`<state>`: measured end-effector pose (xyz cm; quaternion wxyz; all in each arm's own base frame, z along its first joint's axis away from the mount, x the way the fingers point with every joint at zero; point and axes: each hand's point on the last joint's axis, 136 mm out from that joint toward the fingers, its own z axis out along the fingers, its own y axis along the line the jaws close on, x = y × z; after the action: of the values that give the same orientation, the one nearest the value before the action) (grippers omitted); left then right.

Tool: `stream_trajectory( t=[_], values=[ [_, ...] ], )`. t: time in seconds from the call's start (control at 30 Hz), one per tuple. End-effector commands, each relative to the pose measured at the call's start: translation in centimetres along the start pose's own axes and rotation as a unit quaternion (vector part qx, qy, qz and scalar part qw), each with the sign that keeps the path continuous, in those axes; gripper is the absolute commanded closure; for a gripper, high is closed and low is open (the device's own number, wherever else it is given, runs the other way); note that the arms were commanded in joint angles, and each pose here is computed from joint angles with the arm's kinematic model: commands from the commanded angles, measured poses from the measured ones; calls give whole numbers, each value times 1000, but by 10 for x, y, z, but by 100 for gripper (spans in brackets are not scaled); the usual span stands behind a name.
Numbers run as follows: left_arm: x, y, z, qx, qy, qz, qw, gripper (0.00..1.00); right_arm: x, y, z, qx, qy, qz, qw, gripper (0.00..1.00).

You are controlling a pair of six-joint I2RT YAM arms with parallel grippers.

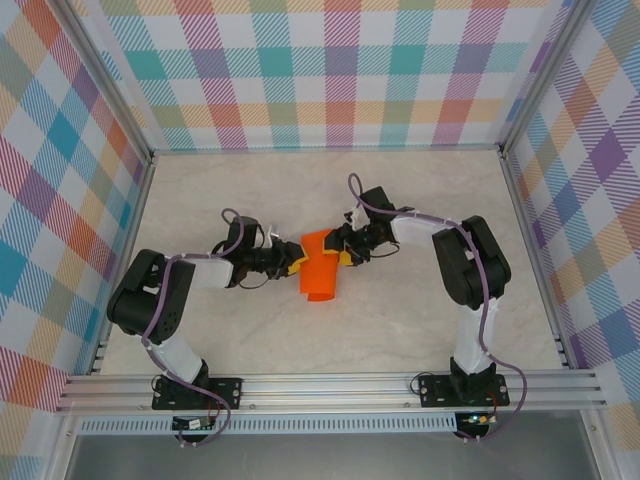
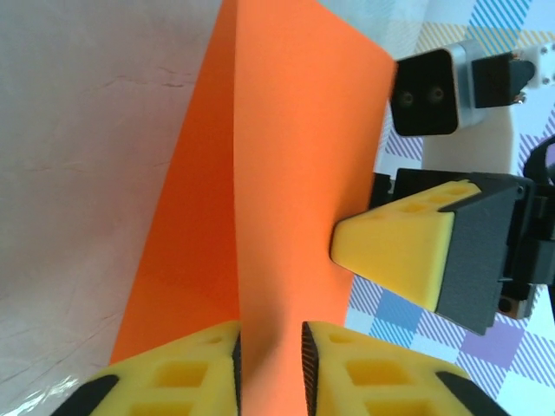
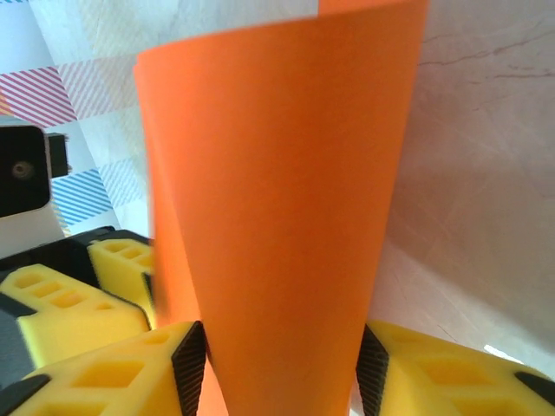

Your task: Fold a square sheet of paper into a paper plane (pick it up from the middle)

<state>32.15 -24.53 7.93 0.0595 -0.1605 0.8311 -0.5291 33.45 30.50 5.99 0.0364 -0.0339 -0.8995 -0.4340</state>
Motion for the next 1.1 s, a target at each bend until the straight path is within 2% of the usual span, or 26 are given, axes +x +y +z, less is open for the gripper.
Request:
stream_trajectory(
  t=[0.0, 0.13, 0.4, 0.6, 0.77, 1.07],
  values=[
    [6, -20, 9, 25, 23, 34, 999, 86, -4, 10, -19, -1, -21, -20, 1000, 43],
    [10, -38, 19, 19, 26, 73, 997, 93, -4, 2, -32, 32, -48, -23, 998, 31],
    [17, -43, 44, -19, 29, 95, 995, 95, -1, -23, -79, 78, -130, -6, 988, 14],
    [20, -42, 69, -36, 34, 97, 994, 94, 7, -37, -90, 86, -133, 18, 987, 13],
    [21, -36, 82, -57, 49, 101, 992, 94, 13, -42, -85, 77, -124, 38, 989, 14],
    [14, -8, 89, -143, 77, 134, 978, 94, 19, -51, -66, 87, -96, 61, 990, 23]
  ],
)
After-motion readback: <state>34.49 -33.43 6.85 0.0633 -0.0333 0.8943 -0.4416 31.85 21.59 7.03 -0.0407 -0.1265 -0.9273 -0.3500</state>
